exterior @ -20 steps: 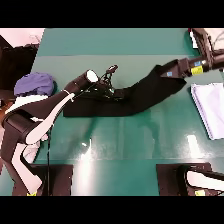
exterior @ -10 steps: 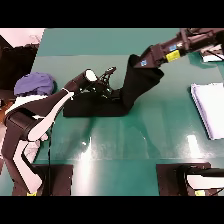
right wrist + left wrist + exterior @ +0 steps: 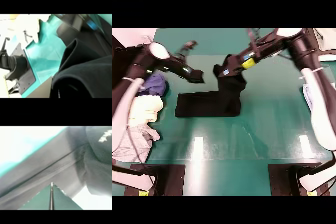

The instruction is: Fold the shirts.

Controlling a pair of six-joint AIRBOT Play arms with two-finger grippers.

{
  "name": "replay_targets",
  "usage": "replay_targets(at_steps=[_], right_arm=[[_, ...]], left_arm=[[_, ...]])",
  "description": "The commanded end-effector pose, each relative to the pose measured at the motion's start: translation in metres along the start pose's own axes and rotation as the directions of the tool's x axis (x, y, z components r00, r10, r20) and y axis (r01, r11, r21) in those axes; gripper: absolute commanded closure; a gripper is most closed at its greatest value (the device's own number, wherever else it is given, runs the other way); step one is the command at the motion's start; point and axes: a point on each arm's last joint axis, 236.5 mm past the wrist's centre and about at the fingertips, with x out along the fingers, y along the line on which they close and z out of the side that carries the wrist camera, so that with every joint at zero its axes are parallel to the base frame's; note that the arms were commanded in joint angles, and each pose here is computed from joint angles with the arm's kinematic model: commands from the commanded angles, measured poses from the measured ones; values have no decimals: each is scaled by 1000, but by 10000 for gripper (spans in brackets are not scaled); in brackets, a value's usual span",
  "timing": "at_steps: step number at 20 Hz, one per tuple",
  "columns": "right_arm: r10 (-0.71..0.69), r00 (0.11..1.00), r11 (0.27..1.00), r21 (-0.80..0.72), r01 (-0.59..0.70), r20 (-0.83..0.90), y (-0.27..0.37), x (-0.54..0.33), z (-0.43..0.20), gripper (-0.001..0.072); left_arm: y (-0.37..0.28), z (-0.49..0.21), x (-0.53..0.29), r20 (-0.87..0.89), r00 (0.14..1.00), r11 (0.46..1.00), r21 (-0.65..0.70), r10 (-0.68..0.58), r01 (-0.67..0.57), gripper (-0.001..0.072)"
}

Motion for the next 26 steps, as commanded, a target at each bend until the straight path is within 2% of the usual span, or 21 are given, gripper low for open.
replay_targets(at_steps=[1, 3, 4, 5, 6, 7, 10, 15, 20, 22, 26], right_arm=[[29, 1000, 999, -39, -29, 0, 2, 69, 7, 691], [46, 999, 994, -98, -45, 8, 5, 121, 6, 686], [51, 998, 989, -143, -44, 45, 8, 148, 11, 588], [96, 991, 981, -178, -79, 89, 22, 168, 18, 369], [150, 981, 967, -226, -120, 121, 41, 185, 24, 209], [162, 979, 958, -258, -126, 124, 51, 194, 23, 124], [71, 994, 951, -307, -41, 87, 39, 173, 14, 124], [-102, 994, 986, -135, 97, -34, -37, 83, -28, 148], [-173, 983, 967, 178, 181, -62, -118, 26, -83, 133], [-178, 981, 931, 309, 194, -80, -150, 18, -107, 21], [-128, 992, 833, 544, 101, 12, -194, 31, -123, 25]], left_arm=[[36, 0, -87, 76, 990, 993, -2, 121, -122, 685], [47, 2, -124, 136, 978, 987, -30, 160, -157, 685], [51, 3, -137, 160, 971, 984, -42, 175, -171, 685], [55, 4, -146, 177, 966, 982, -53, 189, -182, 684], [59, 4, -154, 189, 961, 979, -64, 200, -191, 685], [63, 3, -157, 190, 960, 978, -74, 206, -195, 685], [69, -8, -159, 152, 966, 977, -88, 208, -196, 684], [67, -27, -149, 77, 980, 980, -97, 182, -174, 684], [76, -78, -102, -64, 992, 975, -187, 106, -116, 684], [81, -88, -86, -73, 993, 969, -221, 92, -106, 684], [80, -75, -81, -7, 997, 967, -243, 77, -76, 685]])
